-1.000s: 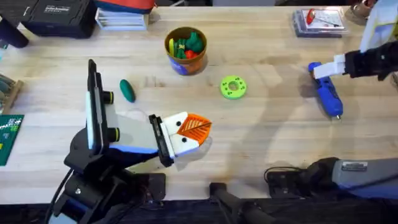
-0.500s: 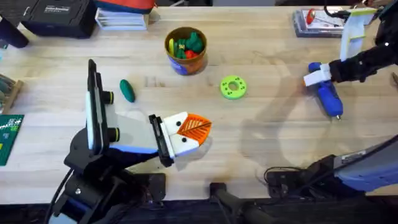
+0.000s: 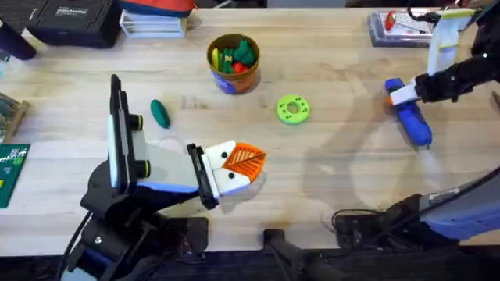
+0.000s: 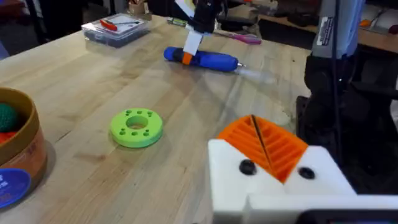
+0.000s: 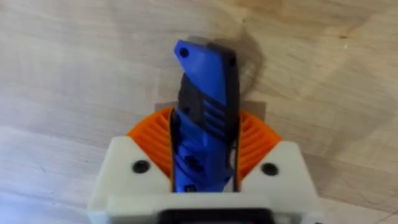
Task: Pick up the gripper from the table and insert it into the empty holder that is missing its gripper. Then pick up a screw, insert it into the mounting hole, and use the screwdriver to tighten it. Finally, clean up the table by picking up the vegetable and placing it into the bucket.
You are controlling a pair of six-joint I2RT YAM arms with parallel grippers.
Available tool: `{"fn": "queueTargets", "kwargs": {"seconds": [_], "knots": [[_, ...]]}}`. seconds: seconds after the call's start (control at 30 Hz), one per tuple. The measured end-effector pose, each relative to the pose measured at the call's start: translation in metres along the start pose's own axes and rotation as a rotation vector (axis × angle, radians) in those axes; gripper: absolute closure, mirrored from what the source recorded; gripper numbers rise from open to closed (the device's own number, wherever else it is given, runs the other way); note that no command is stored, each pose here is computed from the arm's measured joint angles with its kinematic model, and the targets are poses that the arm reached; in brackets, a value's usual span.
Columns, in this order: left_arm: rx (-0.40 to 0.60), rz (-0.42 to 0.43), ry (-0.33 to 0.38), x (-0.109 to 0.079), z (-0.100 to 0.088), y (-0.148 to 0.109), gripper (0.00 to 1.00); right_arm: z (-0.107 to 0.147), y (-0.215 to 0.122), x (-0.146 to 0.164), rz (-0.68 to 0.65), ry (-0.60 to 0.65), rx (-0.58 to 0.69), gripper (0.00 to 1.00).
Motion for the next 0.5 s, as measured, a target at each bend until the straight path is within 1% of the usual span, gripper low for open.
{"fn": "queueTargets", "kwargs": {"seconds": [0.03,0.13,0.17,0.2,0.5], "knots": [[0.000,0.000,0.000,0.0000,0.0000,0.0000,0.995,-0.0012,-0.0002,-0.0009,0.004,-0.002,-0.005,0.617],[0.000,0.000,0.000,0.0000,0.0000,0.0000,0.995,-0.0030,-0.0003,-0.0028,0.012,-0.011,-0.012,0.887],[0.000,0.000,0.000,0.0000,0.0000,0.0000,0.995,-0.0030,0.0000,-0.0026,0.010,-0.009,-0.012,0.962],[0.000,0.000,0.000,0.0000,0.0000,0.0000,0.995,-0.0030,0.0000,-0.0024,0.010,-0.010,-0.012,0.979],[0.000,0.000,0.000,0.0000,0.0000,0.0000,0.995,-0.0022,-0.0004,-0.0018,0.008,-0.008,-0.009,0.978]]}}
Point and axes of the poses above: each hand's point on the last joint's axis, 136 mm out from that joint toward the fingers, its own y axis out along the fingers, its own x axis along the line the jaws close on, z = x × y, the point moved 2 cm from there along -y, back along the fingers, and after that the axes turned 3 degrees about -y, right-handed, at the moved point
